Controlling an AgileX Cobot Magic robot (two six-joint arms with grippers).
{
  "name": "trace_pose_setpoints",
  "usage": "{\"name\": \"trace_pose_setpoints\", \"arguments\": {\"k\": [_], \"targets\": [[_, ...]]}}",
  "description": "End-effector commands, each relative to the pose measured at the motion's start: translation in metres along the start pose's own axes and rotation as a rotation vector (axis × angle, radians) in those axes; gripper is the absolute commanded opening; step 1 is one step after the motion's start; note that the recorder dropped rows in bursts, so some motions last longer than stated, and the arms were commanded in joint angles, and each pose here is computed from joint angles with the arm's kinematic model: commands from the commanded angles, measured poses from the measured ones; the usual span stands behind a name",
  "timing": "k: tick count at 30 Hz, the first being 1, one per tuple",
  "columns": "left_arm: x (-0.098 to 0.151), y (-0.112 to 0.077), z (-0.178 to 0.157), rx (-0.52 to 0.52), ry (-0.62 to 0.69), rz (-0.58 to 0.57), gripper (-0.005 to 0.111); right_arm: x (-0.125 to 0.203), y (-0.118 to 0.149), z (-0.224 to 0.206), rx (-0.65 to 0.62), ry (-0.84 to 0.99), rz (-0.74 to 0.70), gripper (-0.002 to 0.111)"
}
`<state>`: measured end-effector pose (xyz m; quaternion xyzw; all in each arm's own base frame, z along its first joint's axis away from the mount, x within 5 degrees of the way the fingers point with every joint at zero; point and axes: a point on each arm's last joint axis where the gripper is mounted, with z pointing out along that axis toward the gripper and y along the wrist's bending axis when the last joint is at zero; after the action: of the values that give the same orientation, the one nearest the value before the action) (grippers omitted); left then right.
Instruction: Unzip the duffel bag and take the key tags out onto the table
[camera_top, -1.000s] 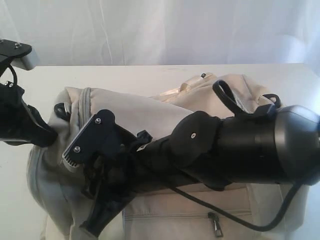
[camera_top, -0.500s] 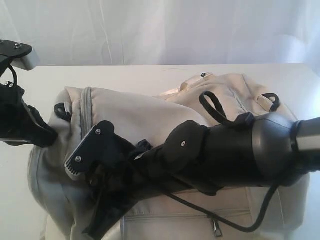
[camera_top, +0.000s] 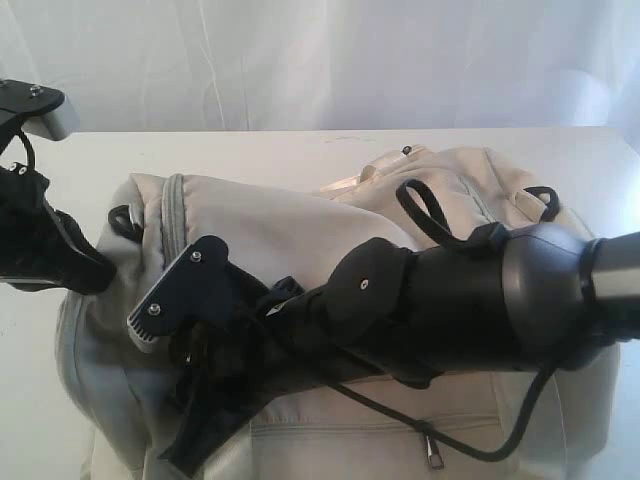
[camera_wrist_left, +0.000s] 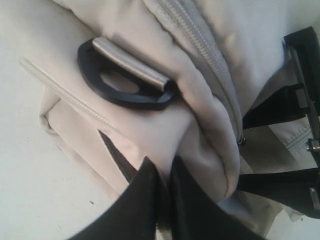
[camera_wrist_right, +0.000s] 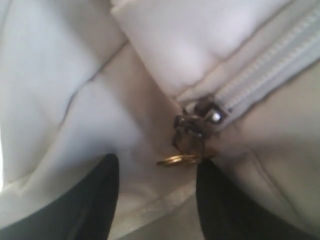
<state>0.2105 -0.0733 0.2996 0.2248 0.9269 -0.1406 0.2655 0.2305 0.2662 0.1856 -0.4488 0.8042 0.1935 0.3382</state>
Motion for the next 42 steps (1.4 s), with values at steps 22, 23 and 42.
{"name": "trace_pose_setpoints", "arguments": {"k": [22, 23, 42], "targets": [[0.002, -0.005, -0.003, 0.041, 0.021, -0.016, 0.0, -0.004, 0.006, 0.0, -0.071, 0.007, 0.0, 0.0], [0.002, -0.005, -0.003, 0.041, 0.021, -0.016, 0.0, -0.004, 0.007, 0.0, -0.078, 0.009, 0.0, 0.0], [0.002, -0.005, -0.003, 0.042, 0.025, -0.016, 0.0, -0.021, 0.009, -0.038, -0.067, -0.051, -0.028, 0.0]]}}
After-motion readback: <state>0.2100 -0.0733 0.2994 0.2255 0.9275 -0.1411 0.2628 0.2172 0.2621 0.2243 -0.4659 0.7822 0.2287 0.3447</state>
